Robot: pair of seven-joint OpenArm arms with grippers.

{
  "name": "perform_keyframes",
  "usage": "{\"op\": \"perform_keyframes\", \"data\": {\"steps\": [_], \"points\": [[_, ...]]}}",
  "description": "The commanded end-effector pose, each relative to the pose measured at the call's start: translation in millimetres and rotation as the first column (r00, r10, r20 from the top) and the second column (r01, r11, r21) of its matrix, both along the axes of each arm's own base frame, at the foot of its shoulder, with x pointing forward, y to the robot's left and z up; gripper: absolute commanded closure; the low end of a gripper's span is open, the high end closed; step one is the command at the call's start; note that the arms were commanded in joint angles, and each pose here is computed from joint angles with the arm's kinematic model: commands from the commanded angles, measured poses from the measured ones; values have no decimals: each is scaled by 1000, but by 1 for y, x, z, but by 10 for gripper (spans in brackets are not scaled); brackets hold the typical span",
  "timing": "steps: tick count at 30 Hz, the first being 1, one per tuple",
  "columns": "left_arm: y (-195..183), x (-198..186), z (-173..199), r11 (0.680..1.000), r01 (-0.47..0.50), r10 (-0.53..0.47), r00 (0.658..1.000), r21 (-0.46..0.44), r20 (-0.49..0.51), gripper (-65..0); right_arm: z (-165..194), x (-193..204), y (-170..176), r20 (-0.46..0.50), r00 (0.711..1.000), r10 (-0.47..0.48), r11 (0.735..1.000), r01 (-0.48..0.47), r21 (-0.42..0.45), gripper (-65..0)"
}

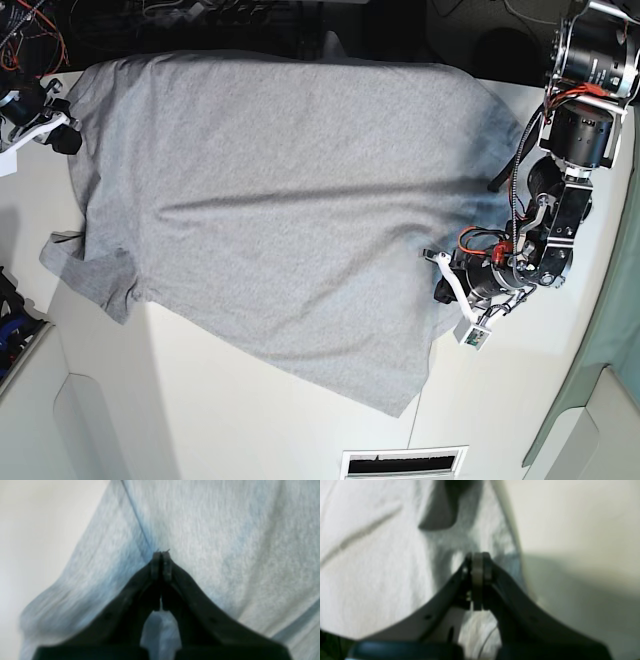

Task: Layout the t-shirt on the table in an organized manner, then fold the t-shirt properly
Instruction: 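Regrasp the shirt edges with both grippers and stretch the body apart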

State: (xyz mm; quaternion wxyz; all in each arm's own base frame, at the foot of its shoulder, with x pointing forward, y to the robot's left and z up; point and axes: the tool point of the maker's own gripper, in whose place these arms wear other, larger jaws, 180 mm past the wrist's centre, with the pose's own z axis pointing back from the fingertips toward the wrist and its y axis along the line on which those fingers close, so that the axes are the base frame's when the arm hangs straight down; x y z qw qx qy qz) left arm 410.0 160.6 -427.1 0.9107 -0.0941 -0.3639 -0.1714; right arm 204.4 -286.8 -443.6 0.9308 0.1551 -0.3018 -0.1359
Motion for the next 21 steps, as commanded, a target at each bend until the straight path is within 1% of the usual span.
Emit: {"op": "perform_keyframes", "data": {"steps": [1, 4, 7, 10, 14, 15, 18, 21], "points": [[2, 11, 8, 1000, -5, 5, 1000, -11, 22, 0, 7, 1, -4, 25, 1000, 0, 1000, 0, -8, 0], [6, 6, -8, 999, -32, 32, 999, -17, -21, 0, 0, -5, 2, 7, 1000, -3, 1000, 3, 5, 0], [14, -1, -20, 999, -53, 52, 997, -11, -56, 0, 0, 3, 4, 16, 1000, -5, 1000, 5, 7, 0], [23, -8, -31, 998, -59, 61, 995, 26, -84, 0, -2, 19, 1, 18, 1000, -2, 1000, 2, -12, 0], [53, -13, -41, 985, -148, 157, 982, 92, -107, 0, -15, 38, 7, -2, 1000, 4, 1000, -4, 19, 0], [62, -14, -42, 980, -170, 181, 977, 108, -108, 0, -19, 43, 10, -9, 1000, 12, 1000, -11, 26, 0], [74, -10, -36, 975, -183, 195, 976, 124, -98, 0, -33, 62, 21, -35, 998, 44, 999, -43, 15, 0], [75, -1, -28, 974, -184, 197, 976, 130, -96, 0, -38, 89, 28, -27, 998, 63, 998, -63, -2, 0]]}}
